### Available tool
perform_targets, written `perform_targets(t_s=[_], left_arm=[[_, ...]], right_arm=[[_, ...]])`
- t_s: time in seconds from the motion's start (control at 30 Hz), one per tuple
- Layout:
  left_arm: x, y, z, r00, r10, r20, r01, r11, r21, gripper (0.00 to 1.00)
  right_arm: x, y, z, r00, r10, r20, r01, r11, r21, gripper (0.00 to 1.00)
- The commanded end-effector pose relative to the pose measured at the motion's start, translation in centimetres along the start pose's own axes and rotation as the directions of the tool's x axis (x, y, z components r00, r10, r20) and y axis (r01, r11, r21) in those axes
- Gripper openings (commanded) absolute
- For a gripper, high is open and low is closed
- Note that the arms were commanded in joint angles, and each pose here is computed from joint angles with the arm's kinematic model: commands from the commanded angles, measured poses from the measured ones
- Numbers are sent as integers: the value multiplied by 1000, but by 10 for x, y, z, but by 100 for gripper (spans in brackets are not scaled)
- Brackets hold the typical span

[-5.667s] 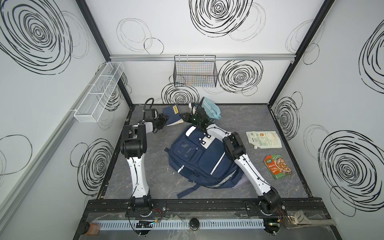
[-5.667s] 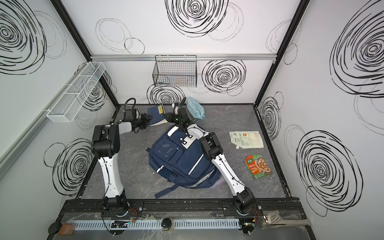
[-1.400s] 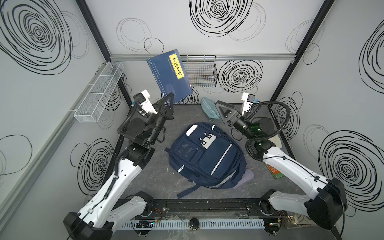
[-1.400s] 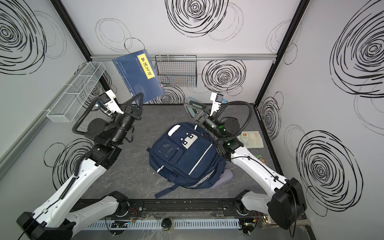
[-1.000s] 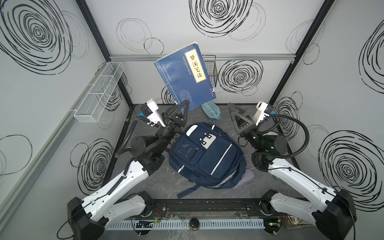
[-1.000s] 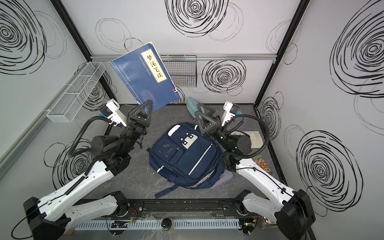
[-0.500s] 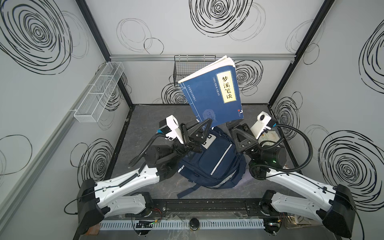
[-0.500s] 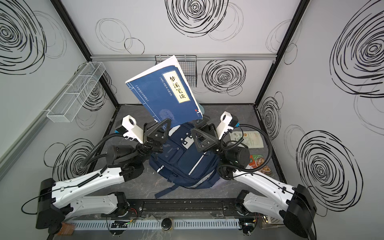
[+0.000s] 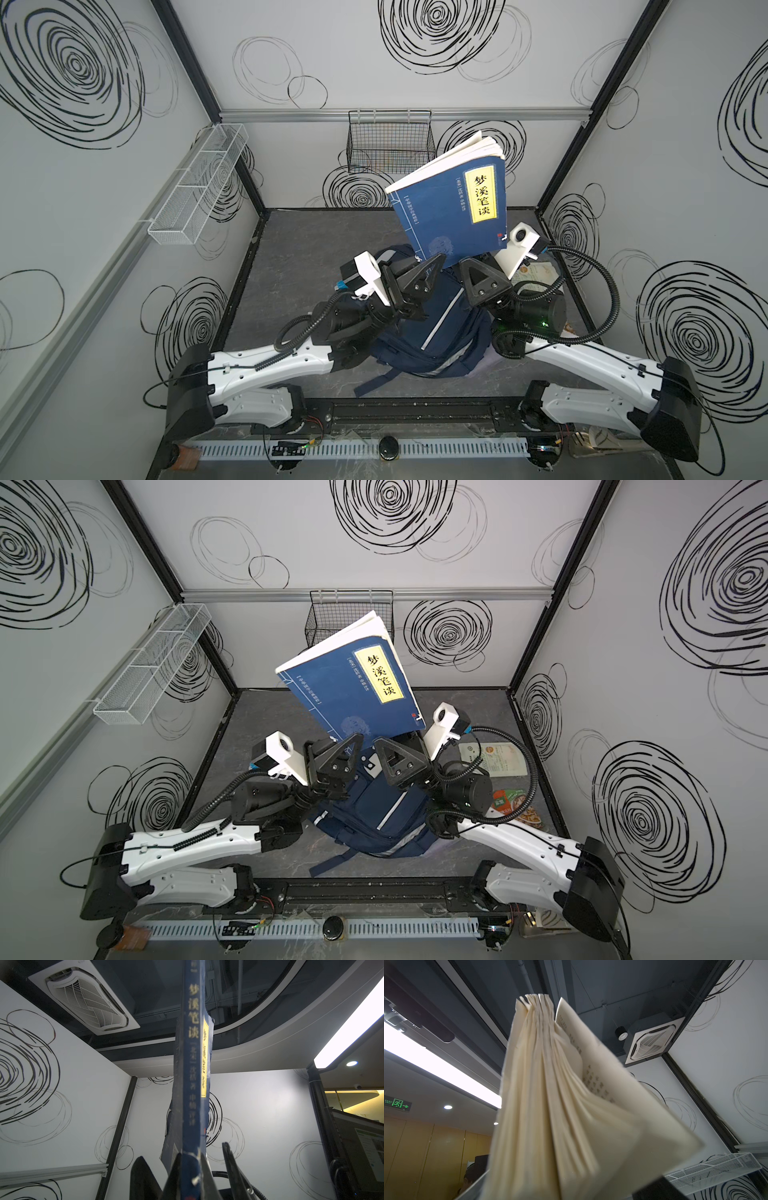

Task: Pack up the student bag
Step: 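Lower the upright blue book toward the backpack, held by both grippers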

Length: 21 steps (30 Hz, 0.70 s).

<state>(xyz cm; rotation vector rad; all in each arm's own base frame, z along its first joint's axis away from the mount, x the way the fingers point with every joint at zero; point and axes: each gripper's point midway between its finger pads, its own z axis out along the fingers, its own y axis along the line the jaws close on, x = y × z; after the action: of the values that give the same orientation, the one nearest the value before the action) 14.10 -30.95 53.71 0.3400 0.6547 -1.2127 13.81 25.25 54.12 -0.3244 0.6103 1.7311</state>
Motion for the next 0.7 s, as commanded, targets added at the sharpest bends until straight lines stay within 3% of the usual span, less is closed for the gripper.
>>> perform_targets(t_s=[0.0, 0.07, 0.3, 0.4, 0.5, 0.57, 0.67], left_arm=[[-25, 4, -2, 992, 15, 125, -9, 999, -46, 1], [-17, 4, -4, 993, 15, 118, -9, 999, -51, 7], [-11, 11, -22, 981, 11, 192, 8, 995, -98, 0], [-11, 10, -32, 969, 26, 245, -1, 995, -102, 0], [-8, 9, -34, 964, 23, 265, 4, 995, -100, 0], [-5, 7, -34, 963, 18, 270, 7, 996, -93, 0], [-3, 6, -33, 963, 14, 268, 11, 996, -93, 0]], right_arm=[[-17, 31, 6, 997, -54, 52, 60, 991, -117, 72], [-17, 39, 5, 995, -84, 49, 90, 985, -146, 61], [-19, 53, 1, 986, -156, 65, 166, 970, -178, 29], [-21, 56, -1, 980, -181, 85, 193, 966, -172, 29], [-23, 54, -1, 977, -190, 99, 204, 966, -157, 40], [-24, 55, -1, 975, -194, 110, 210, 964, -161, 39], [-24, 61, -1, 971, -214, 110, 232, 955, -187, 12]])
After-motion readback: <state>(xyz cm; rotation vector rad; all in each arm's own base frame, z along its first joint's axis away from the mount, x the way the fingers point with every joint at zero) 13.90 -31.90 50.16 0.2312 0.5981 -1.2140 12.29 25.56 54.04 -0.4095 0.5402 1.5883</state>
